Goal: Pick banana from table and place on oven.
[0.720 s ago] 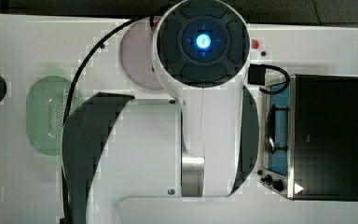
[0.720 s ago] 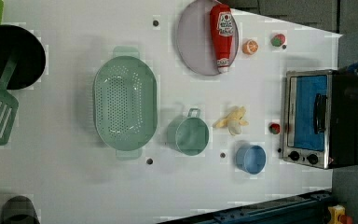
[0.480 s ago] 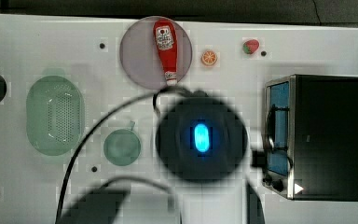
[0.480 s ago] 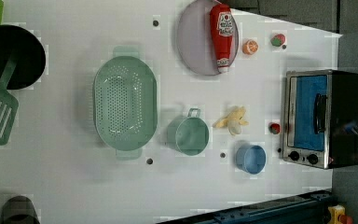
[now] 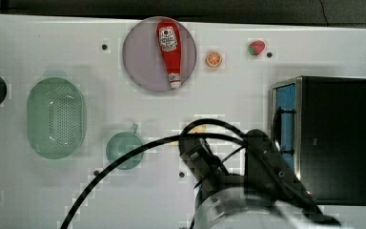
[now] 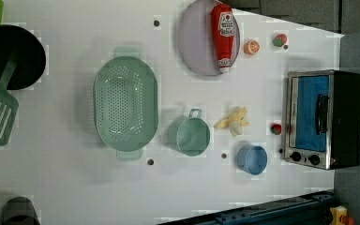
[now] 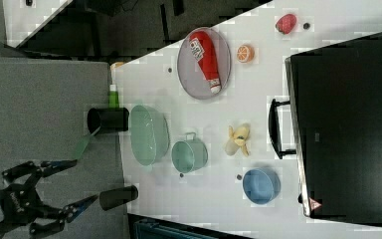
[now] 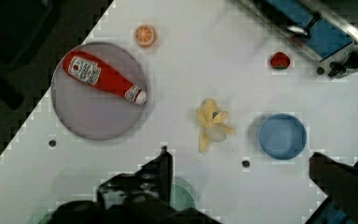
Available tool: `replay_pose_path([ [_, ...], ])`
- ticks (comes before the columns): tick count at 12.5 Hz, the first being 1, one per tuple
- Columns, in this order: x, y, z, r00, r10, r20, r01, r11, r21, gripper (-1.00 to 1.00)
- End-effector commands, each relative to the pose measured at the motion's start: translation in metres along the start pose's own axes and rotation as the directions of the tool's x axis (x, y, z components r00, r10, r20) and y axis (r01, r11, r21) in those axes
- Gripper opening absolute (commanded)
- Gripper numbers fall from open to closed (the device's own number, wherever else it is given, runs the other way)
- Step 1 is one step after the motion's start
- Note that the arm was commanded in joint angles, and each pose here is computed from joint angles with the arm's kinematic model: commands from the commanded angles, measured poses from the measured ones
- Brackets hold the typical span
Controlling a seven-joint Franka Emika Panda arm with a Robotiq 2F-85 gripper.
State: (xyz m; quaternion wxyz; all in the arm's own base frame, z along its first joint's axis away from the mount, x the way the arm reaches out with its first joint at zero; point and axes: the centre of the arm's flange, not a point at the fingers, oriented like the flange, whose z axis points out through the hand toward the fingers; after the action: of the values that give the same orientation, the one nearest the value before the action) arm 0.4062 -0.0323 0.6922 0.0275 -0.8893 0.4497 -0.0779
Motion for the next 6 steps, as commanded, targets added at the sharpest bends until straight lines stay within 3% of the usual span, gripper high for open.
replay_pose_path([
  [1,0.005,-0.031,0.131,0.989,0.001,0.148,0.025,0.984,-0.176,1.0],
  [6,0.011,-0.044,0.251,0.985,0.003,0.174,0.034,0.977,-0.208,1.0],
])
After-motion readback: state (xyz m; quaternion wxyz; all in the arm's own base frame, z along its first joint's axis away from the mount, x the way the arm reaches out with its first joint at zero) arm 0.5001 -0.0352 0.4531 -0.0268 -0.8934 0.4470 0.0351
